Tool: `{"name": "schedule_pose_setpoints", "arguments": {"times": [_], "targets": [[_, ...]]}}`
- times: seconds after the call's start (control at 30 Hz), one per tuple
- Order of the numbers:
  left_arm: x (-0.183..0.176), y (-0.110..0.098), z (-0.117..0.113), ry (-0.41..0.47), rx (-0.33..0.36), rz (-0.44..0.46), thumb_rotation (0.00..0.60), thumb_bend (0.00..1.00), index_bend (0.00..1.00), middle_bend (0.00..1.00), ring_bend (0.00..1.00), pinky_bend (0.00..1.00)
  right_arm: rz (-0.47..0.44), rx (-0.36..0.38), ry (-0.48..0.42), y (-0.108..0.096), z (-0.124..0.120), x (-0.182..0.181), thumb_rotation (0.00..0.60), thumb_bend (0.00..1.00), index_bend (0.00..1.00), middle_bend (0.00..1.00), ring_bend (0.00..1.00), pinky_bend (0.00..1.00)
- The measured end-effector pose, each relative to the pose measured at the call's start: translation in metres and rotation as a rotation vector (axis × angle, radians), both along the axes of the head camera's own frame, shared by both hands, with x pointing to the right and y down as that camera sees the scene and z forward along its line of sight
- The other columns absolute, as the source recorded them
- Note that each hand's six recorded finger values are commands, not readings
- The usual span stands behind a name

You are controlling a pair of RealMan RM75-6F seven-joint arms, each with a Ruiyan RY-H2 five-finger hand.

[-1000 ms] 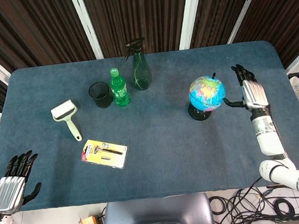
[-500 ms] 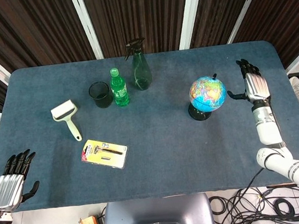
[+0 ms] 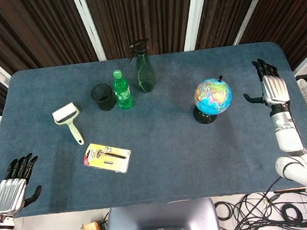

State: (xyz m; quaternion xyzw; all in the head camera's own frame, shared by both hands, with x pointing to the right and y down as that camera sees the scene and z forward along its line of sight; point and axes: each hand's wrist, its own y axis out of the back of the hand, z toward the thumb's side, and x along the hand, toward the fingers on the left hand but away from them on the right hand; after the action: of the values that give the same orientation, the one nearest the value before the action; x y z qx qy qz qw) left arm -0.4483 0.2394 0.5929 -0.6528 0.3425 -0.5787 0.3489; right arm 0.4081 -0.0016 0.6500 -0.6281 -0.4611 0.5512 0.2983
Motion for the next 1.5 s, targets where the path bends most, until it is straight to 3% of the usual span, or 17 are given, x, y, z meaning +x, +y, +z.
{"name": "schedule_pose_setpoints", "arguments": {"times": [0.17,0.3,0.5,0.77,1.5], "targets": [[0.004,0.0,0.0,0.01,0.0,0.011,0.6,0.36,0.0,0.0,0.0,0.04,-0.043,-0.005,-0.051,0.023,-0.018,0.0,0.6,0.15,0.0,0.0,0.0,0.0],[0.007,-0.001,0.003,0.016,-0.005,0.02,0.6,0.36,0.0,0.0,0.0,0.04,-0.065,-0.037,-0.152,0.036,-0.024,-0.019,0.6,0.15,0.0,0.0,0.0,0.0],[0.01,-0.001,0.005,0.015,-0.012,0.033,0.6,0.36,0.0,0.0,0.0,0.04,-0.103,-0.047,-0.218,0.036,-0.02,-0.054,0.6,0.15,0.0,0.0,0.0,0.0],[0.005,0.0,0.003,0.015,-0.01,0.018,0.6,0.36,0.0,0.0,0.0,0.04,-0.124,-0.036,-0.181,0.029,-0.008,-0.075,0.6,0.15,0.0,0.0,0.0,0.0],[0.0,0.002,0.0,0.005,-0.013,0.001,0.6,0.36,0.0,0.0,0.0,0.05,-0.038,-0.063,-0.101,0.003,0.019,-0.057,0.6,0.15,0.0,0.0,0.0,0.0]]}}
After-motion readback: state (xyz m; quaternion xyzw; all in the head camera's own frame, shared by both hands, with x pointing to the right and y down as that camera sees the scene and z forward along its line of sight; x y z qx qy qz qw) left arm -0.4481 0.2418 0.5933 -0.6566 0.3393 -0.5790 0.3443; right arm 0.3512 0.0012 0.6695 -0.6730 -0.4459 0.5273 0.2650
